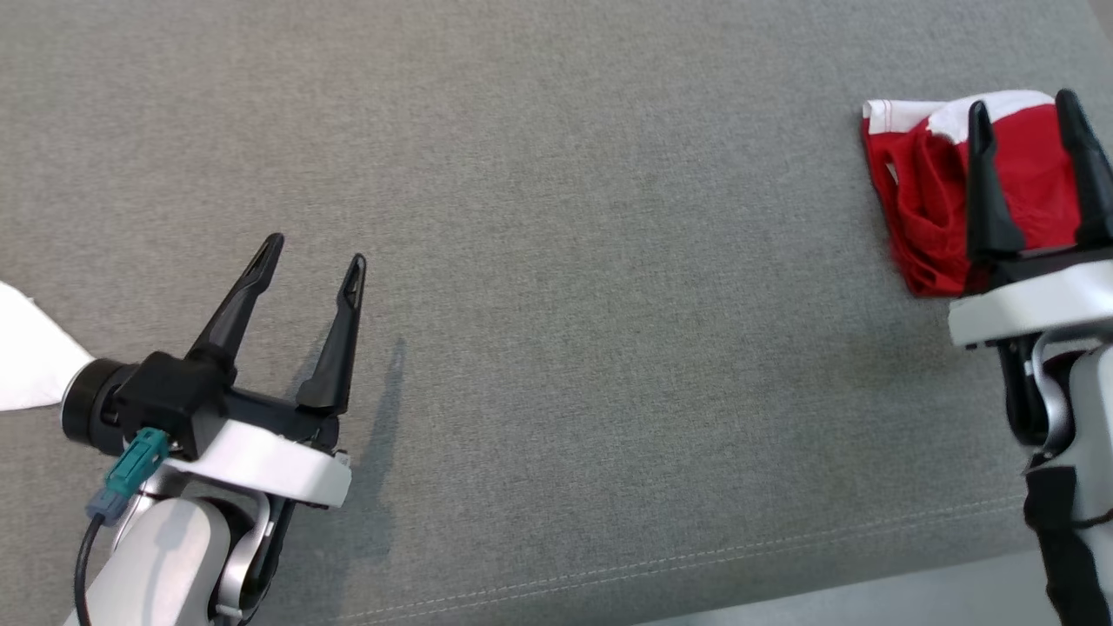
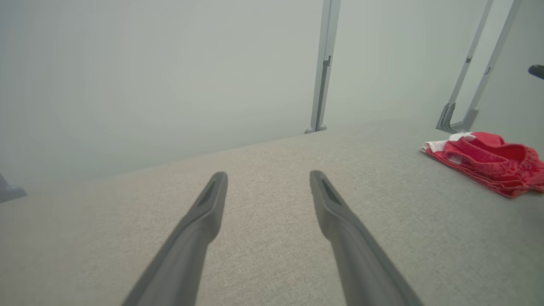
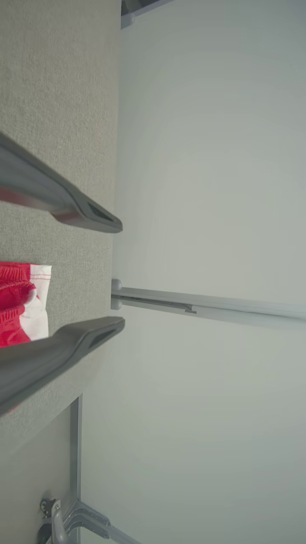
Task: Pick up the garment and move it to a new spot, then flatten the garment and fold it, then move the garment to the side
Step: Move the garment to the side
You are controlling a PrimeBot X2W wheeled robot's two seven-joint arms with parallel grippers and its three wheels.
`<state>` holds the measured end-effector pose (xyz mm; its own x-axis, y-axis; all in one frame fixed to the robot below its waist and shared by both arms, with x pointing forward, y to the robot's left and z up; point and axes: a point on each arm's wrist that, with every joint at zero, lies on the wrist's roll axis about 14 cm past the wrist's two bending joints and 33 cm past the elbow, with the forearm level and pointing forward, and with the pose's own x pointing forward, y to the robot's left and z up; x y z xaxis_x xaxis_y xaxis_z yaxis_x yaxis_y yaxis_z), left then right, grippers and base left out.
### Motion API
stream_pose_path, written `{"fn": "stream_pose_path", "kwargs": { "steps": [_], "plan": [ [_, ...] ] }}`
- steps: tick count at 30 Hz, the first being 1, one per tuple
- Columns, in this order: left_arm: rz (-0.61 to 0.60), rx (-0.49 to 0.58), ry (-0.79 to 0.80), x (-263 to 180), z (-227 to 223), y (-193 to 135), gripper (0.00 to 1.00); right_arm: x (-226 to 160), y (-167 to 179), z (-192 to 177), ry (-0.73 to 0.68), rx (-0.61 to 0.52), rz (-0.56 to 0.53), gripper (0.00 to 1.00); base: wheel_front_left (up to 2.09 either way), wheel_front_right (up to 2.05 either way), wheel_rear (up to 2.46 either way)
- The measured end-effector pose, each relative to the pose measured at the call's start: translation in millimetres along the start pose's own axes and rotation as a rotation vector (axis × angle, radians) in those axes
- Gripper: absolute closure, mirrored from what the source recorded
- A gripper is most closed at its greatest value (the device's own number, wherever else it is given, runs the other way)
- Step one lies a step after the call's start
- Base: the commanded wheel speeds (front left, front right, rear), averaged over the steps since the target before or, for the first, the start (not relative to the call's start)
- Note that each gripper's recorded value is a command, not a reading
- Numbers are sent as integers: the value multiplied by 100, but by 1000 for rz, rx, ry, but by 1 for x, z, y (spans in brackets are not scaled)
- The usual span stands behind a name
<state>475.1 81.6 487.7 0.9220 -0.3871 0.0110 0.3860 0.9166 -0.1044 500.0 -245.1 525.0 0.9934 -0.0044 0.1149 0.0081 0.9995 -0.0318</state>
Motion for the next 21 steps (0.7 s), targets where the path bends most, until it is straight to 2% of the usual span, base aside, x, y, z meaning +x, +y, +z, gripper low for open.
{"fn": "stream_pose_path", "kwargs": {
  "steps": [7,14,21],
  "plan": [
    [179,7,-22,-47,17,39,0,-32,56,6,-26,86,104,0,0,0,0],
    [292,-11,-50,-93,30,53,0,-71,81,12,-31,139,138,0,0,0,0],
    [348,-14,-55,-122,33,58,0,-101,84,14,6,166,127,0,0,0,0]
  ]
}}
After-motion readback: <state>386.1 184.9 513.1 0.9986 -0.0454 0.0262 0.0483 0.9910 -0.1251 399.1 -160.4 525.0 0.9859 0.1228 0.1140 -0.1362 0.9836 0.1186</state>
